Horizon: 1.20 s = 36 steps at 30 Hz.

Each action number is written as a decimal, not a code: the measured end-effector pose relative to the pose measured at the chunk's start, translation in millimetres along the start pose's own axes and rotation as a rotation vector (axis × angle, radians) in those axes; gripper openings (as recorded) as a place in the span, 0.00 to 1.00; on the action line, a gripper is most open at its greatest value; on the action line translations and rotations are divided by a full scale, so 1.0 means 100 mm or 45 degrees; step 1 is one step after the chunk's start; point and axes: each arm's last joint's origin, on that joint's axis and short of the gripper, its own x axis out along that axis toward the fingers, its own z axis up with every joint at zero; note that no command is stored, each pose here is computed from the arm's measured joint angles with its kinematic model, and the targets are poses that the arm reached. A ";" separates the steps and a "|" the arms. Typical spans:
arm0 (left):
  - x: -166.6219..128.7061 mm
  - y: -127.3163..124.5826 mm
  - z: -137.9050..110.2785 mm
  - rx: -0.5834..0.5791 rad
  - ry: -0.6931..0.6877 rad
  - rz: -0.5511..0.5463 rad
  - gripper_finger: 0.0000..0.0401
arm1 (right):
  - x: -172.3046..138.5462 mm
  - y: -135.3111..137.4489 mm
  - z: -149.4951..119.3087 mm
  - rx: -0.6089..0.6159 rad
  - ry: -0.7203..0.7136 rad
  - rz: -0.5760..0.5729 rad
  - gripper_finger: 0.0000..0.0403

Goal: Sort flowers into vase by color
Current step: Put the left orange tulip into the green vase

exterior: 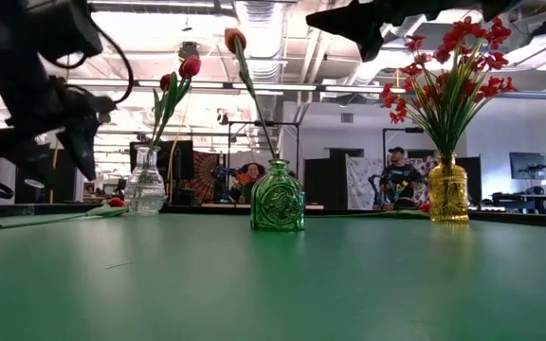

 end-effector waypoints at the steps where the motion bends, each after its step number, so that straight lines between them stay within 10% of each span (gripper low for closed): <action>1: 0.03 0.02 -0.01 -0.001 -0.009 0.006 0.64 | 0.00 0.00 0.00 0.000 0.000 0.002 0.61; 21: 0.40 0.17 -0.12 0.013 -0.187 0.067 0.58 | 0.00 0.03 -0.01 0.002 0.009 0.016 0.61; 36: 0.60 0.11 -0.18 0.054 -0.213 0.205 0.30 | -0.01 0.03 -0.01 0.001 0.009 0.015 0.61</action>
